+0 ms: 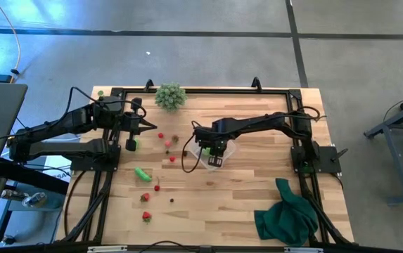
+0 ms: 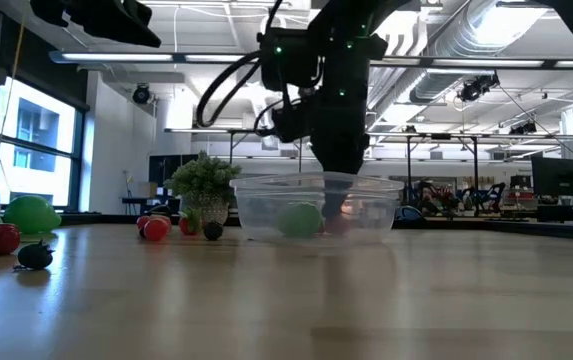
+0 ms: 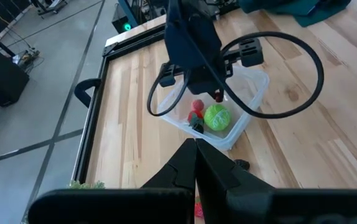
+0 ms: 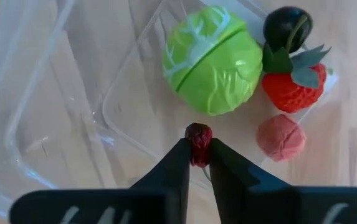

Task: Pick and placing Produce into tupperware
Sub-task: Put the red cherry into the transparent bin, then put the green pear into the transparent bin

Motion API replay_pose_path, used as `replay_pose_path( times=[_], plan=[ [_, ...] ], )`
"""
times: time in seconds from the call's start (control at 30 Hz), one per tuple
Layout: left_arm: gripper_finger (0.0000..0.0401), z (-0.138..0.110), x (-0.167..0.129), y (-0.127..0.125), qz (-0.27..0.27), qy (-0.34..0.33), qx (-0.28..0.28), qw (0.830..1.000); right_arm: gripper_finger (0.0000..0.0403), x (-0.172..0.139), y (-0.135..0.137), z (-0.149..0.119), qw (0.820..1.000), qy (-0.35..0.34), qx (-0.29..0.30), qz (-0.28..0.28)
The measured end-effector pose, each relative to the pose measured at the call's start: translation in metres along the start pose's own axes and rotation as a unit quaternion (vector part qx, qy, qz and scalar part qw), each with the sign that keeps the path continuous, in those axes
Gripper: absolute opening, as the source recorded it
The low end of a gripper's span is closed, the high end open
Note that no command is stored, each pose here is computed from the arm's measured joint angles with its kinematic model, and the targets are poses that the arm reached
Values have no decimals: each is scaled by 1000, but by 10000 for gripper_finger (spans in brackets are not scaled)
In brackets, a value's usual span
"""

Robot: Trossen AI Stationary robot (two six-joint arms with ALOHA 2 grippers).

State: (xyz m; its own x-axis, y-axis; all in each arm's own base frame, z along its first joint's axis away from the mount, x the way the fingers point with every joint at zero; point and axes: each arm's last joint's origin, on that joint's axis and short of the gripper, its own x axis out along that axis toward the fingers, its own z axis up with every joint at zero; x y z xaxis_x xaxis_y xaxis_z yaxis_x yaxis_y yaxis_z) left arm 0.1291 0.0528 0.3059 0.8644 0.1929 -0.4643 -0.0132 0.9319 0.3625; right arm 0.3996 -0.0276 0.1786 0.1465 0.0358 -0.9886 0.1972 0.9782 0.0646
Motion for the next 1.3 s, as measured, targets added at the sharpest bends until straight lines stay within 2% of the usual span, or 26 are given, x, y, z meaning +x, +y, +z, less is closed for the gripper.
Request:
replay_pose_path(
  times=[0.27, 0.63, 0.8, 0.97, 1.2, 1.3],
  plan=[
    [1, 0, 0, 0, 0, 0, 0, 1000, 95, 1, -1, 0, 1000, -4, -1, -7],
    [1, 0, 0, 0, 0, 0, 0, 1000, 103, -8, 1, 1, 1000, -14, 11, 6],
    [1, 0, 0, 0, 0, 0, 0, 1000, 103, -40, 7, -4, 998, -56, 20, 1],
    [1, 0, 0, 0, 0, 0, 0, 1000, 103, -93, 20, -19, 991, -129, 31, -27],
    [1, 0, 0, 0, 0, 0, 0, 1000, 103, -167, 44, -58, 962, -253, 24, -99],
    [1, 0, 0, 0, 0, 0, 0, 1000, 103, -188, 50, -74, 952, -288, 31, -103]
  ],
)
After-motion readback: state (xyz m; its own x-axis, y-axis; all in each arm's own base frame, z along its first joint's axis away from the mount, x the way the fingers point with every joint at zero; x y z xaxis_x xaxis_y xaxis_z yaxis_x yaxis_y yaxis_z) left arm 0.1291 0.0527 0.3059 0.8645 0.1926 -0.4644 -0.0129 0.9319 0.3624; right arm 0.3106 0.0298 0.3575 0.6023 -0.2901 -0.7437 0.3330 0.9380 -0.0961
